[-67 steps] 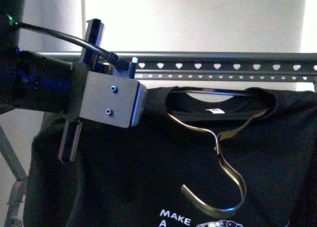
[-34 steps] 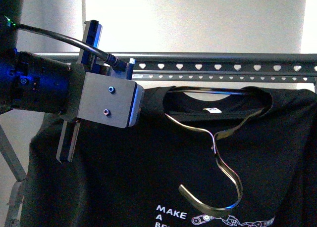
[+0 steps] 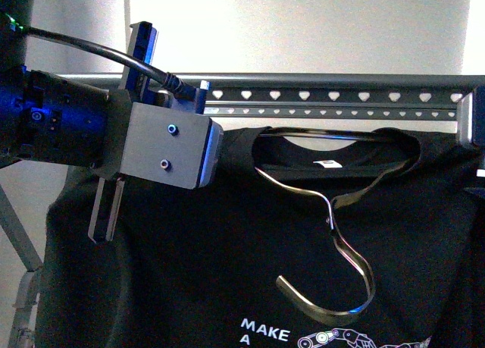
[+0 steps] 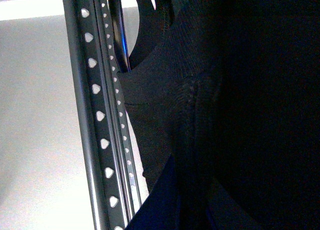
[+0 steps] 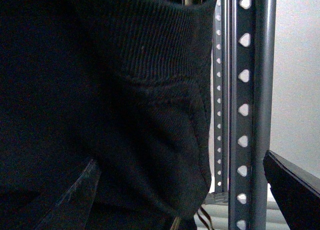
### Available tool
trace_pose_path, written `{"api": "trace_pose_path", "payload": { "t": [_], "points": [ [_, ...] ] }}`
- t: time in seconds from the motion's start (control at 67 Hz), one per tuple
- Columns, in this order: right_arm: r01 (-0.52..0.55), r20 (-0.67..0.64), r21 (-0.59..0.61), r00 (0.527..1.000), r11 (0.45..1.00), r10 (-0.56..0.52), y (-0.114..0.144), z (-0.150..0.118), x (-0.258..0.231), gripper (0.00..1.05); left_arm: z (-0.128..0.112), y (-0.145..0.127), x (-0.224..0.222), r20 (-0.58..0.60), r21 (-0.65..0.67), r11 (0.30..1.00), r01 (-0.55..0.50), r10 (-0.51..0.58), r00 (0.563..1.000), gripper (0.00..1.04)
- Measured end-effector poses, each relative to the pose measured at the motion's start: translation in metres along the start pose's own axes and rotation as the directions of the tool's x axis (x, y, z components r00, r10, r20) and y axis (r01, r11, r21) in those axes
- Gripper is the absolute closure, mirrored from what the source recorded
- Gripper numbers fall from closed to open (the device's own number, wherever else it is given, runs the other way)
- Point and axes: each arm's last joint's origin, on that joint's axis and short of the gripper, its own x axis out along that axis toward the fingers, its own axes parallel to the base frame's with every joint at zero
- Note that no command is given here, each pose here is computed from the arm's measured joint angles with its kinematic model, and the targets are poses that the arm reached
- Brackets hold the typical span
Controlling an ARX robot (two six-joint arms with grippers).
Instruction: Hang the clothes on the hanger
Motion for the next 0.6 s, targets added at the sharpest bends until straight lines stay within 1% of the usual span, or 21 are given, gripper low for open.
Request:
{"api": "trace_pose_path", "payload": {
  "t": [0.239, 0.269, 0.343, 0.358, 0.403, 0.433, 0.493, 0.507, 0.537, 0.567, 0.597],
  "points": [
    [0.02, -0.018, 0.009, 1.0, 1.0, -0.019, -0.004, 0.003, 0.02, 0.07, 0.0, 0.0, 0.0, -0.001, 0.0, 1.0, 0.0, 0.0, 1.0, 1.01],
    [0.021, -0.021, 0.012, 1.0, 1.0, -0.021, -0.004, 0.002, 0.022, 0.09, 0.0, 0.0, 0.0, -0.001, 0.0, 1.0, 0.0, 0.0, 1.0, 1.01],
    [0.025, -0.031, 0.017, 0.999, 1.0, -0.025, -0.004, 0.001, 0.027, 0.17, 0.0, 0.0, 0.0, -0.001, 0.0, 1.0, 0.0, 0.0, 1.0, 1.01],
    [0.026, -0.037, 0.019, 0.999, 0.999, -0.025, -0.004, 0.0, 0.028, 0.2, 0.0, 0.0, 0.0, -0.001, 0.0, 1.0, 0.0, 0.0, 1.0, 1.01],
    [0.025, -0.044, 0.022, 0.999, 0.999, -0.024, -0.005, -0.001, 0.03, 0.26, 0.0, 0.0, 0.0, -0.002, 0.0, 1.0, 0.0, 0.0, 1.0, 1.01],
    [0.023, -0.047, 0.026, 0.999, 0.999, -0.022, -0.005, -0.002, 0.032, 0.33, 0.0, 0.0, 0.0, -0.002, 0.0, 1.0, 0.001, -0.001, 1.0, 1.01],
    [0.023, -0.049, 0.027, 0.999, 0.999, -0.021, -0.004, -0.003, 0.033, 0.4, 0.0, 0.0, 0.0, -0.003, 0.0, 1.0, 0.001, -0.001, 1.0, 1.01],
    [0.022, -0.047, 0.027, 0.999, 0.999, -0.021, -0.004, -0.004, 0.033, 0.43, 0.0, 0.0, 0.0, -0.003, 0.0, 1.0, 0.001, -0.001, 1.0, 1.01],
    [0.023, -0.046, 0.023, 0.999, 0.999, -0.021, -0.004, -0.004, 0.033, 0.47, 0.0, 0.0, 0.0, -0.003, 0.0, 1.0, 0.001, -0.001, 1.0, 1.01],
    [0.027, -0.042, 0.018, 0.999, 0.999, -0.026, -0.005, -0.005, 0.033, 0.54, 0.0, 0.0, 0.0, -0.003, 0.0, 1.0, 0.001, -0.001, 1.0, 1.01],
    [0.03, -0.041, 0.016, 0.999, 0.999, -0.03, -0.005, -0.006, 0.033, 0.57, 0.0, 0.0, 0.0, -0.003, 0.0, 1.0, 0.001, -0.001, 1.0, 1.01]
  ]
}}
